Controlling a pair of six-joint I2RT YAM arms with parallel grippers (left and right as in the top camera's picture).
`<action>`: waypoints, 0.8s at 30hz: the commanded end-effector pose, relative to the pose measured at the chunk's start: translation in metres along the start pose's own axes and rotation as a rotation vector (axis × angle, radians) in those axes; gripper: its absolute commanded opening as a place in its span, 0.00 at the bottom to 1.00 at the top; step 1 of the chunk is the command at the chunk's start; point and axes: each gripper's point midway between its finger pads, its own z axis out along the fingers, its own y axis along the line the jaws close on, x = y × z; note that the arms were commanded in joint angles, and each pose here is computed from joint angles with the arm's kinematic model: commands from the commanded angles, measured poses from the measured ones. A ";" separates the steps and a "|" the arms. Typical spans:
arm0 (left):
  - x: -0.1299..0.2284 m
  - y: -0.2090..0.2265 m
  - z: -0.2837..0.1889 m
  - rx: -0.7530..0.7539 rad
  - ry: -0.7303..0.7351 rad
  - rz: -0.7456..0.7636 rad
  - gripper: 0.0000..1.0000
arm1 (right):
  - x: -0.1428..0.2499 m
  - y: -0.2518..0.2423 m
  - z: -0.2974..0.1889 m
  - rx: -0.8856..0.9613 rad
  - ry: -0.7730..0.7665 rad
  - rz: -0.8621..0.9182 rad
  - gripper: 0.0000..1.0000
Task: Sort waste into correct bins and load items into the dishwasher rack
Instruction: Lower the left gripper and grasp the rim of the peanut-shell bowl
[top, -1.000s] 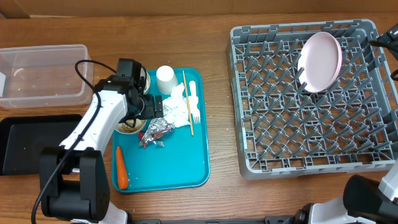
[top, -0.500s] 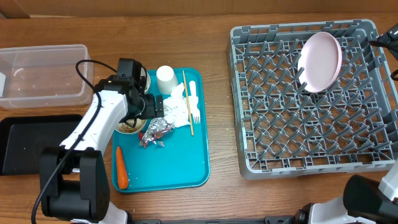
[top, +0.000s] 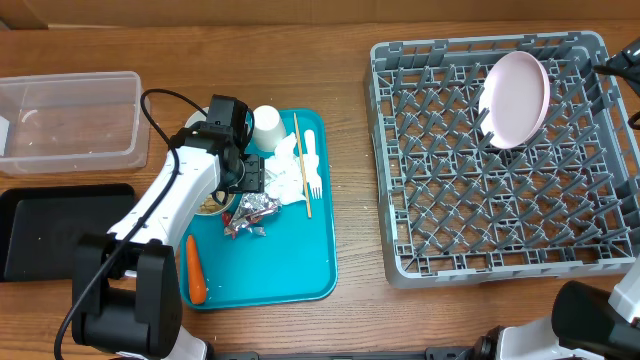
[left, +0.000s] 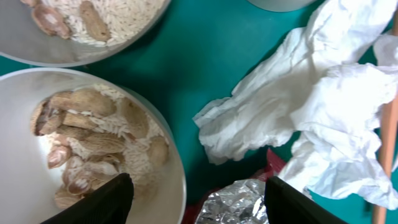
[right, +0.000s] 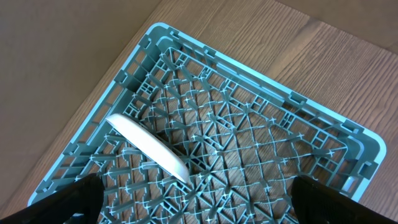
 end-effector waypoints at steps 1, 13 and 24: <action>-0.005 0.009 0.000 -0.060 -0.014 0.009 0.69 | 0.000 0.000 0.002 0.004 0.002 0.008 1.00; -0.005 0.006 0.008 -0.041 -0.012 -0.007 0.69 | 0.000 0.000 0.002 0.004 0.002 0.008 1.00; 0.001 0.009 0.033 -0.069 0.043 -0.002 0.68 | 0.000 0.000 0.002 0.004 0.002 0.008 1.00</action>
